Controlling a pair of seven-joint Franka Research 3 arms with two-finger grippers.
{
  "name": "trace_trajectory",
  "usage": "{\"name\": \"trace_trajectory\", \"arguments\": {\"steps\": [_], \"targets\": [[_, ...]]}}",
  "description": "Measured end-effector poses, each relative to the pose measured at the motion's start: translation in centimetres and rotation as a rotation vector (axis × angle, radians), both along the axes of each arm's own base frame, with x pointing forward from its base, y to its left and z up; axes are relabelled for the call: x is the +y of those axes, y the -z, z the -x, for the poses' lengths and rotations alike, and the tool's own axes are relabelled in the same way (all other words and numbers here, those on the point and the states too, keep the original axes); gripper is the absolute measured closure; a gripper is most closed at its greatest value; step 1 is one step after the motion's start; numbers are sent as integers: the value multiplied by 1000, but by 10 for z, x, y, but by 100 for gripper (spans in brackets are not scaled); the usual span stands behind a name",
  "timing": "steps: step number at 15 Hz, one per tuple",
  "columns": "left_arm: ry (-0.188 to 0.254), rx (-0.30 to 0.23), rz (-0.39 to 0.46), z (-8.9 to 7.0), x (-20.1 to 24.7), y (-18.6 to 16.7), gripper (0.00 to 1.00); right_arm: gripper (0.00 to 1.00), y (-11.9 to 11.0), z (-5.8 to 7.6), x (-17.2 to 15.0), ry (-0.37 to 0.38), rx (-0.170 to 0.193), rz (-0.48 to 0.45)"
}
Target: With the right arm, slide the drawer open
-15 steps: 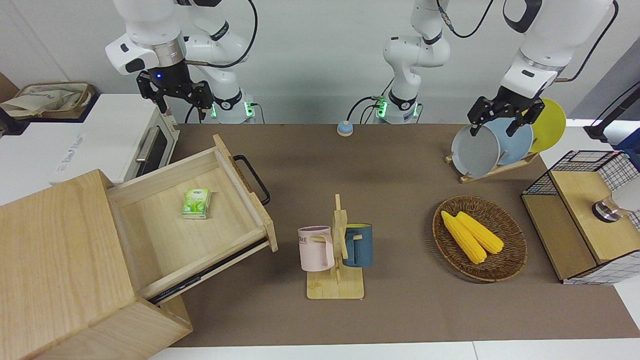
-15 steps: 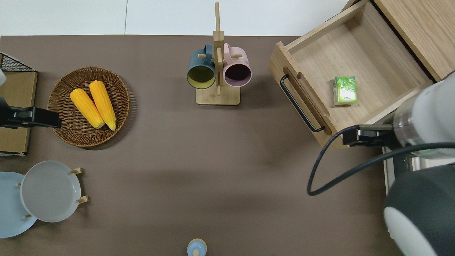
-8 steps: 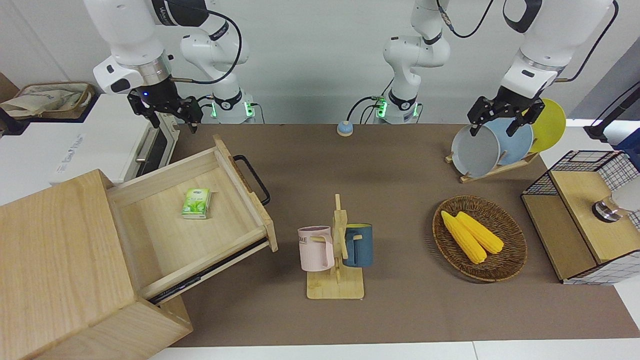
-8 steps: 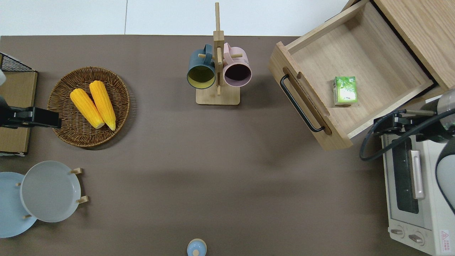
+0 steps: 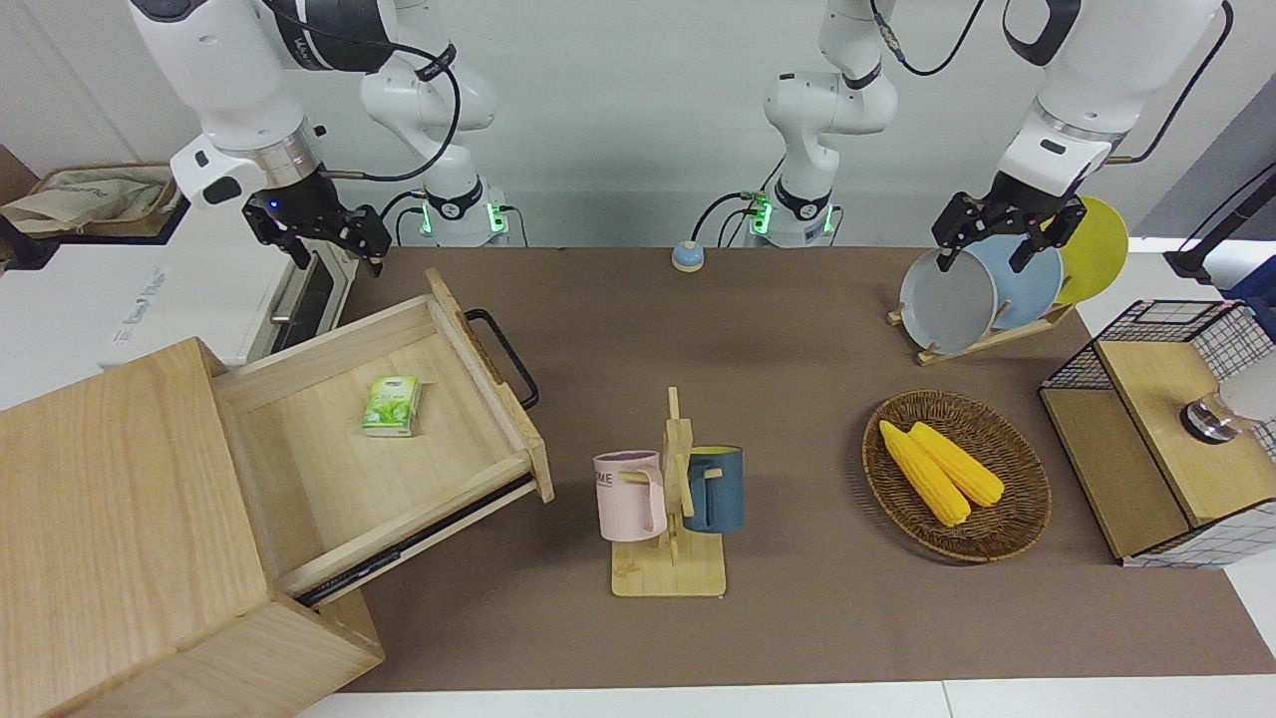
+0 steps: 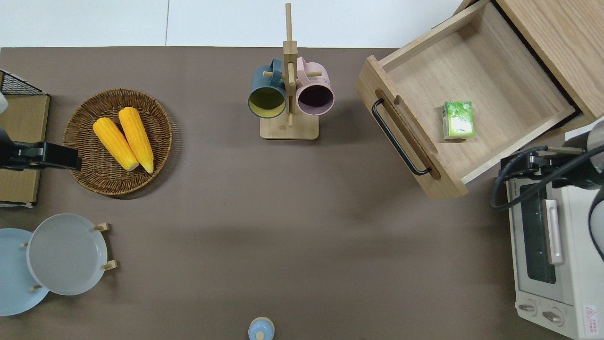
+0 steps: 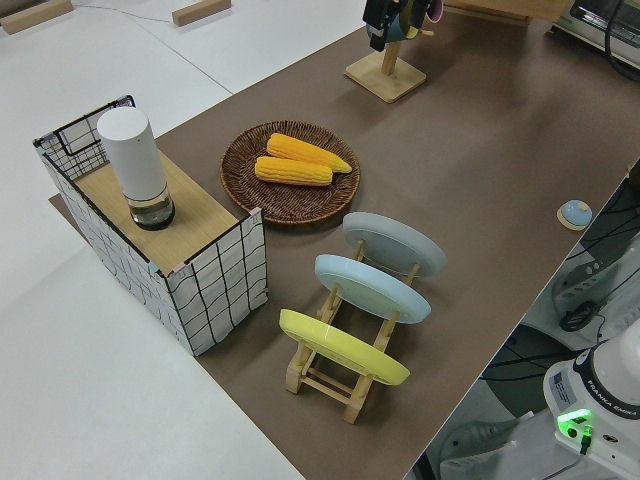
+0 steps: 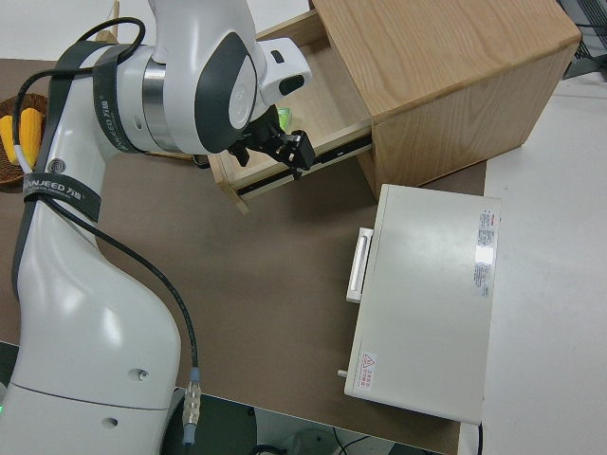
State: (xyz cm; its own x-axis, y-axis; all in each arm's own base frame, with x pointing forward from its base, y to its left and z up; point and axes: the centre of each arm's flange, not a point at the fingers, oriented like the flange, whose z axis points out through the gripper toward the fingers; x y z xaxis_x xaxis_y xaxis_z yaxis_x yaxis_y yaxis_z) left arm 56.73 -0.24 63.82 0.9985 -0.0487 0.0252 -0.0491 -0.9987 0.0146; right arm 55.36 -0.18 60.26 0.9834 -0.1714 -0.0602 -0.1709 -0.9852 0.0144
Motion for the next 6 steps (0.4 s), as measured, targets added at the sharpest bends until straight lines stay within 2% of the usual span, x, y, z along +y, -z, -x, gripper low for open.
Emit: {"name": "trace_trajectory", "arguments": {"steps": [6], "targets": [[0,0,0,0,0,0,0,1,2,-2,4,-9,-8,-1]]}}
